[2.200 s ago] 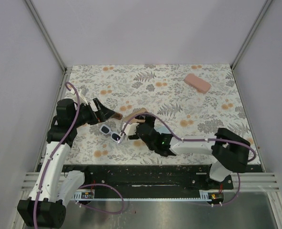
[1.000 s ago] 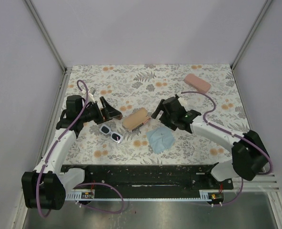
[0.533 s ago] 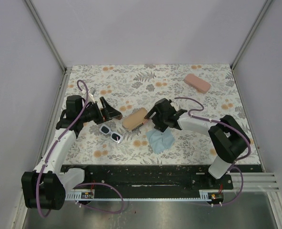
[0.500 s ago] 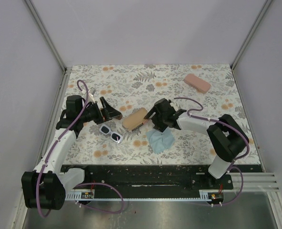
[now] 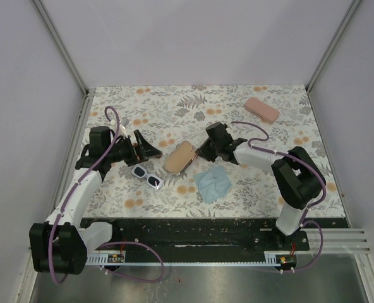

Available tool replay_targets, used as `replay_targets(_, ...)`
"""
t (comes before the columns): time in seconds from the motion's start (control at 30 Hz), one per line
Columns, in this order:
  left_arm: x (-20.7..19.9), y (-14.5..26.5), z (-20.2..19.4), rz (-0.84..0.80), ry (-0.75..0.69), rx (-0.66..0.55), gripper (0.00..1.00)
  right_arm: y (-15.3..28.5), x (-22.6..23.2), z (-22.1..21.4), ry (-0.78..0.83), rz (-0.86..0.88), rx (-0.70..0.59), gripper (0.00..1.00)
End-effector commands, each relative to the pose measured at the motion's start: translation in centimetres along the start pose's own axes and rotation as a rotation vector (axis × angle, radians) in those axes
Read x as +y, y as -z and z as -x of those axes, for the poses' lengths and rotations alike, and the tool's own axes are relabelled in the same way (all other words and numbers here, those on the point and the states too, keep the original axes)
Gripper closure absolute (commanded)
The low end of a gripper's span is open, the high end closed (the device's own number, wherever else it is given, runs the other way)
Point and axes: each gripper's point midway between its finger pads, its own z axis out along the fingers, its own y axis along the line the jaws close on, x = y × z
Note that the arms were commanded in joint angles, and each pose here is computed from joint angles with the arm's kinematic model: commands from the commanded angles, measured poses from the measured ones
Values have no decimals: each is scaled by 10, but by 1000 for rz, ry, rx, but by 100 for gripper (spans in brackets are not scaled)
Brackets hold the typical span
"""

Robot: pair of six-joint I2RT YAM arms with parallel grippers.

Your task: Organize the sunglasses

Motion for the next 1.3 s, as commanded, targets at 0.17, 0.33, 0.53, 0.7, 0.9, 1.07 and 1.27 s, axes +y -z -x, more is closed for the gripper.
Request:
replay_targets(0.17,-10,6,9,-9,-71,-36,2,-10,29,28,27,71,-8,79)
replay_targets(0.33,-9,7,9,-3,-76,-36,2,-8,27,26,55,78,22,45)
replay_targets(0.53,0,3,8,24,-72,-28,2,8,18,31,153,61,-10,39)
replay_targets(0.7,4,-3,0,58,-91,-21,4,45,12,35,304,91,-33,39)
replay_targets(0.9,-25,-37,-38,108,-226,61,11,82,-44,28,434,-13,-22,44)
replay_targets(1.07,-52,-74,-74,125,-332,139,17,101,-94,19,396,-100,-21,50)
replay_targets(1.27,-69,-117,-106,166,-444,225,20,101,-133,0,331,-161,37,49)
